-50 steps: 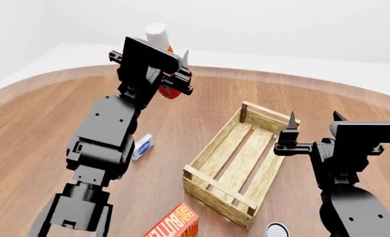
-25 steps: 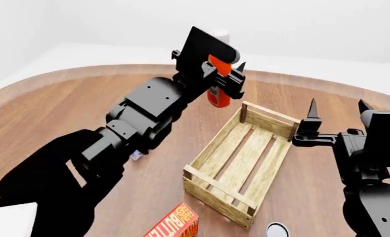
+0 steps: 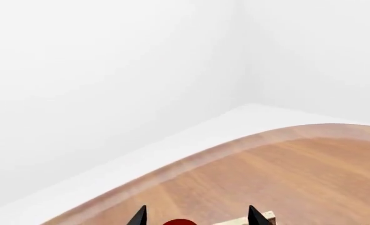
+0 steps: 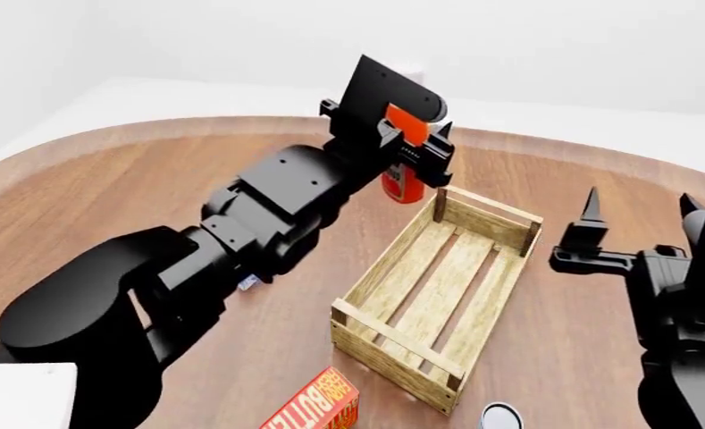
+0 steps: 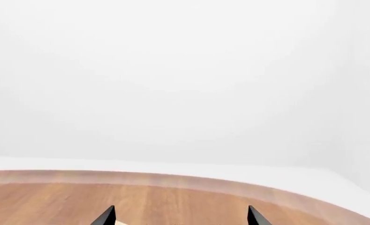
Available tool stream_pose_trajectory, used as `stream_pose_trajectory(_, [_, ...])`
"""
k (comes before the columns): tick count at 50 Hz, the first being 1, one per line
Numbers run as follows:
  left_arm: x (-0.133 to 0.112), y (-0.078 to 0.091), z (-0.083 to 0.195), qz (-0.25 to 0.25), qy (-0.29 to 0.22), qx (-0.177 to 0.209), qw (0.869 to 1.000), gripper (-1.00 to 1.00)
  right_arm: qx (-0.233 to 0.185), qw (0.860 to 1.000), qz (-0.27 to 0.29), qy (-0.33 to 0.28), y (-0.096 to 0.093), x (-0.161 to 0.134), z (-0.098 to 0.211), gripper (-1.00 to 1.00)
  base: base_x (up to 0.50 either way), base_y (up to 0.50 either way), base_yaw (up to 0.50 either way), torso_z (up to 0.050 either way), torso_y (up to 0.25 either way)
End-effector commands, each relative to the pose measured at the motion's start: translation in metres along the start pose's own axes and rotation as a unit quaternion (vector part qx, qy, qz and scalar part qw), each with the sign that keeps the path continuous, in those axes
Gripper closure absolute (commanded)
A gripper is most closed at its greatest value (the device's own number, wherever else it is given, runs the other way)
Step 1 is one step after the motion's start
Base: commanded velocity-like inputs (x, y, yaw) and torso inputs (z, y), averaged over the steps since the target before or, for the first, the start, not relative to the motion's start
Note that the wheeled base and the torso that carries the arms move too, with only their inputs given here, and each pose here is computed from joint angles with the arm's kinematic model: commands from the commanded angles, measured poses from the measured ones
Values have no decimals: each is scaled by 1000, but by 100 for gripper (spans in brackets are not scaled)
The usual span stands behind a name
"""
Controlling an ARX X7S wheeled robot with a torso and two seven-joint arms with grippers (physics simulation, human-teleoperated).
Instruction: Pick up the ketchup, and put it in the wooden tray.
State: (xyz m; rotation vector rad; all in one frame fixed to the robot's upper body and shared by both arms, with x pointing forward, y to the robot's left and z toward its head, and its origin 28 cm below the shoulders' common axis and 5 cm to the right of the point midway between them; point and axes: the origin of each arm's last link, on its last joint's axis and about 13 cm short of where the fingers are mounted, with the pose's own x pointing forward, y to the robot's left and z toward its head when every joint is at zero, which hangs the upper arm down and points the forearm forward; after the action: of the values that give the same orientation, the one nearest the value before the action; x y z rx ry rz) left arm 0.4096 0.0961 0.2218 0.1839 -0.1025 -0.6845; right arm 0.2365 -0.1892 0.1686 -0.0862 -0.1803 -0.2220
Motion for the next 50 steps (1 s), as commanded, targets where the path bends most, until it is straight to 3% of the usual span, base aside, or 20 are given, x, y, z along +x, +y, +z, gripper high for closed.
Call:
stream_pose_trajectory(1, [2,-9,5,-11,-9,-13,1000,100,-1,1000,-22,5,-2,-2,0,-100,0,0,0,0,0])
stream_pose_trajectory(25, [3,-14,10,-19,-17,-13,1000,100,0,999,-40,12,-1,-3,0,-100,0,0,0,0,-31])
stream_pose_trajectory(50, [4,-18,15,-29,-24,-19,999,100,-1,999,-48,15,-1,-3,0,-100,0,0,0,7,-223])
